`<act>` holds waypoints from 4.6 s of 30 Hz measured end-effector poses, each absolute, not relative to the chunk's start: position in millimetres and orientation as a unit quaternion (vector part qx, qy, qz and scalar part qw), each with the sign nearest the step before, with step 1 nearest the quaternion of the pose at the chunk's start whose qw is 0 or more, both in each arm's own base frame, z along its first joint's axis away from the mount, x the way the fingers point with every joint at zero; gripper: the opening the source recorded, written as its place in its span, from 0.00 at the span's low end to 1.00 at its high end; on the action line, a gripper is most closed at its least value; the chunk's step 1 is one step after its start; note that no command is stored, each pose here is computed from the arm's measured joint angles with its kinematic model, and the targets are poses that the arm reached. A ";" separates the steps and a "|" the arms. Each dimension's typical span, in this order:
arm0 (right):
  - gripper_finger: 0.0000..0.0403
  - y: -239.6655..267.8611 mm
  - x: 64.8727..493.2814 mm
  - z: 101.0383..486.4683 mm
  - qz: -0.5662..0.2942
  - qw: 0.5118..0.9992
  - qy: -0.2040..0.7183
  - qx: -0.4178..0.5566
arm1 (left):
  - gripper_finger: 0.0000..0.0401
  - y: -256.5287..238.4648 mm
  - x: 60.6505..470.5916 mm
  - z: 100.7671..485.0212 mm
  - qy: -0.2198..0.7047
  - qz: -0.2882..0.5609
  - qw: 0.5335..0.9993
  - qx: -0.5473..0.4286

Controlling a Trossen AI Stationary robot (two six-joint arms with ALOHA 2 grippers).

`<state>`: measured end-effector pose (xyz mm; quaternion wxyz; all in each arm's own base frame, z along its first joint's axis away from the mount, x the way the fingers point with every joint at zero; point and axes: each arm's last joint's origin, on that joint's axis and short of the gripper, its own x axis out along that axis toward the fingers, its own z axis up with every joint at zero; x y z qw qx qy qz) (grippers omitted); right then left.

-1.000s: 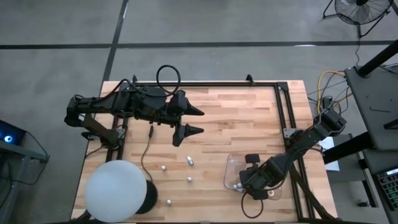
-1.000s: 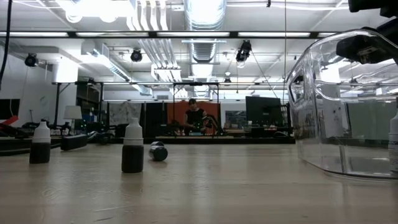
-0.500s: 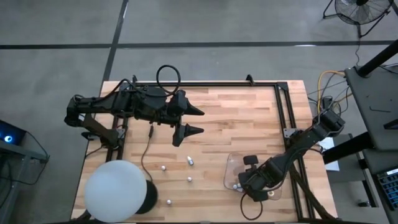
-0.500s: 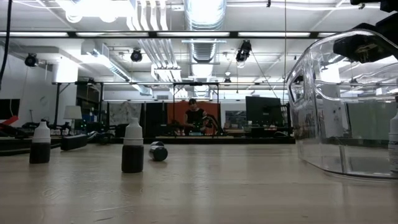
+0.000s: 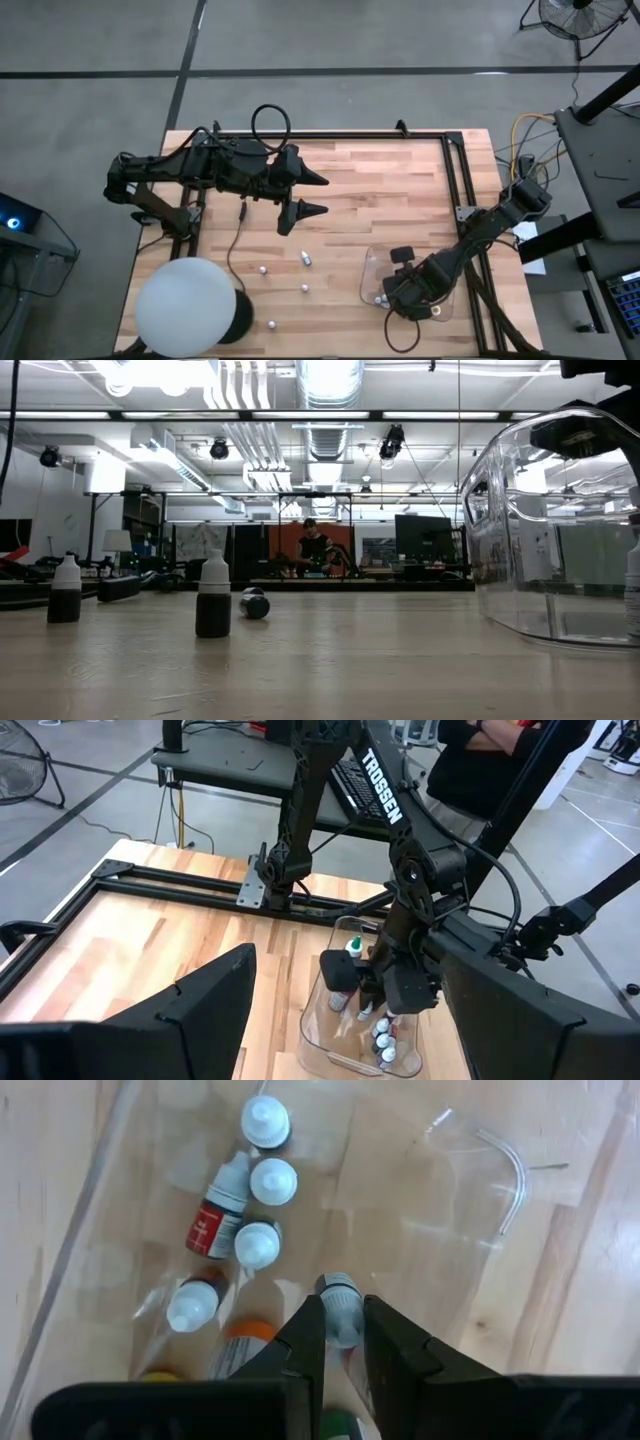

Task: Pick & Place food coloring
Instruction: Put the black food color into the transparent bin

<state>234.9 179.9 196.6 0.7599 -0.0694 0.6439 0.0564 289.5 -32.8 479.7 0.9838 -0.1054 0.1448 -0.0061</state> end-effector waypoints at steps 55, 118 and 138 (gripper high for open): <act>0.42 191.6 246.0 215.7 0.041 0.737 0.671 -0.074 | 0.72 -28.5 287.0 472.0 0.182 0.038 0.977 -0.106; 0.64 122.7 236.8 355.8 -0.233 0.873 0.428 0.011 | 0.72 42.4 311.1 211.5 0.226 0.463 0.456 -0.726; 0.63 124.2 239.1 352.5 -0.231 0.876 0.423 0.018 | 0.72 41.1 326.1 165.3 0.231 0.515 0.414 -0.714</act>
